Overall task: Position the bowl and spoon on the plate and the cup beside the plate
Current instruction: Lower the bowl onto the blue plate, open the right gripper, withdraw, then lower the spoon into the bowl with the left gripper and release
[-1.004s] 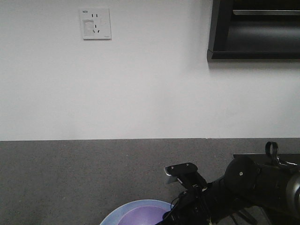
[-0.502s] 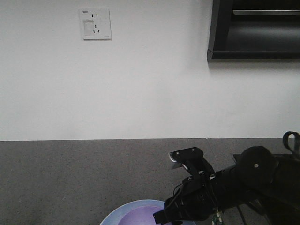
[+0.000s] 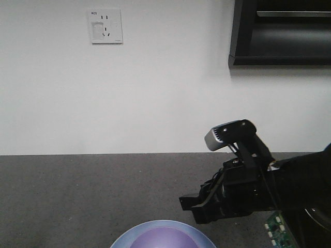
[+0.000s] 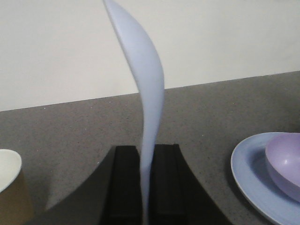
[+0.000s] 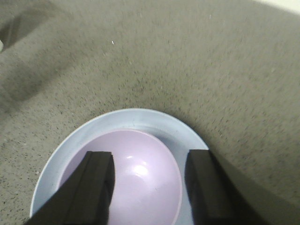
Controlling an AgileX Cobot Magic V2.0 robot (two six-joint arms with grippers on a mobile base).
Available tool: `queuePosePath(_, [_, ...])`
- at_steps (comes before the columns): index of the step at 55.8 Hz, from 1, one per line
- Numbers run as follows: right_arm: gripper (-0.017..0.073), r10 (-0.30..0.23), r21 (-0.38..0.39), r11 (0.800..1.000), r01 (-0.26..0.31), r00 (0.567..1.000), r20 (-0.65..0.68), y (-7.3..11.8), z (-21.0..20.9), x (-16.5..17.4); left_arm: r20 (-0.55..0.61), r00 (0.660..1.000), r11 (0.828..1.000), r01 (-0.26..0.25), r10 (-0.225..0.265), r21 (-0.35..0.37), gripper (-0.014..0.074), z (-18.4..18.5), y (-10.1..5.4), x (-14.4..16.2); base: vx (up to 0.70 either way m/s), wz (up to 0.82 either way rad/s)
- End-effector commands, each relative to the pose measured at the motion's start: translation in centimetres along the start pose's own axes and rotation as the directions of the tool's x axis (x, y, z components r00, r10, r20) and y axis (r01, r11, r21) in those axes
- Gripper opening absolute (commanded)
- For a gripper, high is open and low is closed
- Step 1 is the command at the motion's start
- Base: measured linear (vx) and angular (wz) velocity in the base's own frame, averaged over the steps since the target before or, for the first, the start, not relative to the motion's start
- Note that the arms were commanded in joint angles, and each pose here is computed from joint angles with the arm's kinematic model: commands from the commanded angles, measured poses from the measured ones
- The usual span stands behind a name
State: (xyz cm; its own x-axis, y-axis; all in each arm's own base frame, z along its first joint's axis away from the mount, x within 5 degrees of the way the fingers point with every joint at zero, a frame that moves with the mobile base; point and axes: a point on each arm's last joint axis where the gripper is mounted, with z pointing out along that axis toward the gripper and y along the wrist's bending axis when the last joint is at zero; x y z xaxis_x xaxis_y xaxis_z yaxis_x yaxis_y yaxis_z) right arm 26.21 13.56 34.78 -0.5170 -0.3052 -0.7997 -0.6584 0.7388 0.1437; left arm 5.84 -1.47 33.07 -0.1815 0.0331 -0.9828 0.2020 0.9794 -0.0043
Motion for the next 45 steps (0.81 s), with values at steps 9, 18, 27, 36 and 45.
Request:
queuePosePath(9, [0.0064, -0.138, 0.142, 0.983, 0.114, 0.975, 0.175, 1.9, -7.8, -1.8, 0.004, 1.0, 1.0, 0.013, -0.013, 0.017, 0.0003, -0.1, -0.1, -0.6, 0.0, 0.0])
queuePosePath(18, [-0.0011, -0.185, 0.25, 0.959, 0.136, 0.965, 0.186, 2.6, -11.2, 0.4, -0.035, 0.999, 0.999, 0.026, -0.025, 0.027, 0.0003, -0.2, -0.2, -0.3, 0.0, 0.0])
queuePosePath(27, [-0.001, -0.199, 0.309, 0.942, 0.133, 0.961, 0.191, 2.8, -12.0, 5.3, -0.199, 0.98, 0.998, 0.028, -0.016, 0.059, 0.0003, 0.4, -0.5, -0.9, 0.0, 0.0])
queuePosePath(36, [-0.001, -0.216, 0.337, 0.931, 0.142, 0.957, 0.194, 3.1, -11.9, 9.8, -0.345, 0.936, 0.992, -0.02, 0.063, 0.126, 0.0003, 3.7, -0.6, -3.9, 0.0, 0.0])
queuePosePath(45, [-0.001, -0.237, 0.361, 0.921, 0.144, 0.944, 0.229, 3.2, -12.2, 11.6, -0.43, 0.898, 0.956, 0.042, 0.091, 0.29, 0.0002, 8.6, -1.7, -7.0, 0.0, 0.0])
